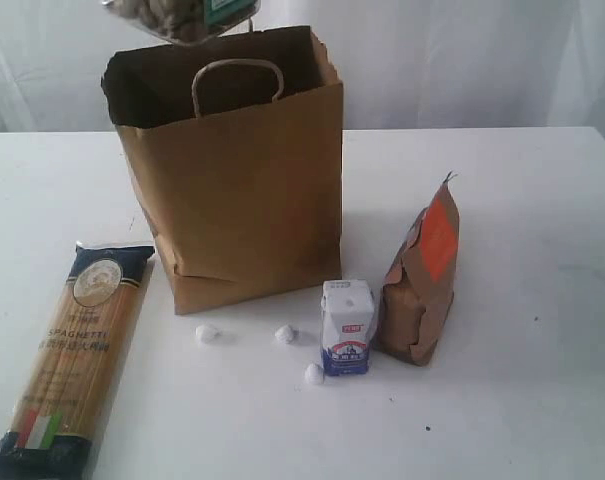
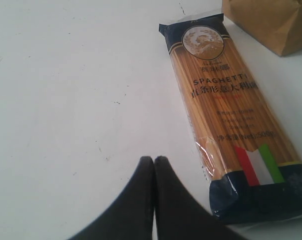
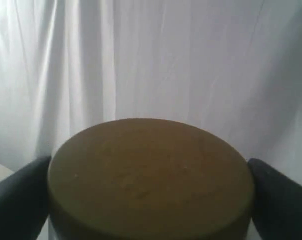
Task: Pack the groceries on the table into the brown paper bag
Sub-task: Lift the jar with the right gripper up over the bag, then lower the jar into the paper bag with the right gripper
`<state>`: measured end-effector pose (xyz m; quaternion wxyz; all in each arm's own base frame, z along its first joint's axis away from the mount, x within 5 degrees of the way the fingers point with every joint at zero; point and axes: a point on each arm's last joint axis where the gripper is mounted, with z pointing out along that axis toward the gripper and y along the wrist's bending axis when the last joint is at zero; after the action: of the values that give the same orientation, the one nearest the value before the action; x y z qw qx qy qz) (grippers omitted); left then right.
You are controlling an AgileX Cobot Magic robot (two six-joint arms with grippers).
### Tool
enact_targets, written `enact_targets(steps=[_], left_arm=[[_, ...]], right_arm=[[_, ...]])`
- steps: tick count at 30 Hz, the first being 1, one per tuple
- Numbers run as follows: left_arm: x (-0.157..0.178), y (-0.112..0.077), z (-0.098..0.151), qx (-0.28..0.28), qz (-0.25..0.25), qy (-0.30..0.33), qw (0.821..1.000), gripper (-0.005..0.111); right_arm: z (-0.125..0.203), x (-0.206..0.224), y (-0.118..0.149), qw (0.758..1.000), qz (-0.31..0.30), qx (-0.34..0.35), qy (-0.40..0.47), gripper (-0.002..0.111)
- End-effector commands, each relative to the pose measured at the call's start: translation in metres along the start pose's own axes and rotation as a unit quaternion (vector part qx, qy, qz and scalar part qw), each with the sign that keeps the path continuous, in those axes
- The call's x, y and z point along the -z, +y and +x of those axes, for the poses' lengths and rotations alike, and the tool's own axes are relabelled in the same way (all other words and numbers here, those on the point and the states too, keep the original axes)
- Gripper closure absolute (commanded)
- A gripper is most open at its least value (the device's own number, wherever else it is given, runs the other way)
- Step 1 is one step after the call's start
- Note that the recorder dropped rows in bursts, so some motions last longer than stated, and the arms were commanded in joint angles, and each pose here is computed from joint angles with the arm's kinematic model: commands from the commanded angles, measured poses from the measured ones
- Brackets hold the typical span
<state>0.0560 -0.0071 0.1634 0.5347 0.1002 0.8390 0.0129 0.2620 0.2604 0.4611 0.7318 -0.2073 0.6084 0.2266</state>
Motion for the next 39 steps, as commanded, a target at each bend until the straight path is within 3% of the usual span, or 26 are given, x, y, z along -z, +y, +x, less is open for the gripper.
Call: enact_targets(steps=[1,6,11,18,27,39], left_arm=[[0.000,0.000,0.001,0.008,0.000,-0.001,1.000,0.107],[0.000,0.000,0.001,0.008,0.000,-0.001,1.000,0.107],[0.000,0.000,0.001,0.008,0.000,-0.001,1.000,0.107],[0.000,0.000,0.001,0.008,0.000,-0.001,1.000,0.107],[0.000,0.000,0.001,0.008,0.000,-0.001,1.000,0.107],[0.000,0.000,0.001,0.008,0.000,-0.001,1.000,0.107]], right_arm=[[0.005,-0.010,-0.005,0.999,0.040,0.027,-0.016,0.068],[0.033,-0.025,-0.001,0.998,0.040,0.036,0.013,0.068],[0.058,-0.039,-0.004,0.995,0.082,0.046,0.021,0.068],[0.083,-0.048,0.005,0.996,0.046,0.045,0.064,0.068],[0.141,-0.067,0.009,0.989,0.055,0.068,0.117,0.068],[0.161,-0.070,0.005,0.985,0.094,0.017,0.144,0.068]])
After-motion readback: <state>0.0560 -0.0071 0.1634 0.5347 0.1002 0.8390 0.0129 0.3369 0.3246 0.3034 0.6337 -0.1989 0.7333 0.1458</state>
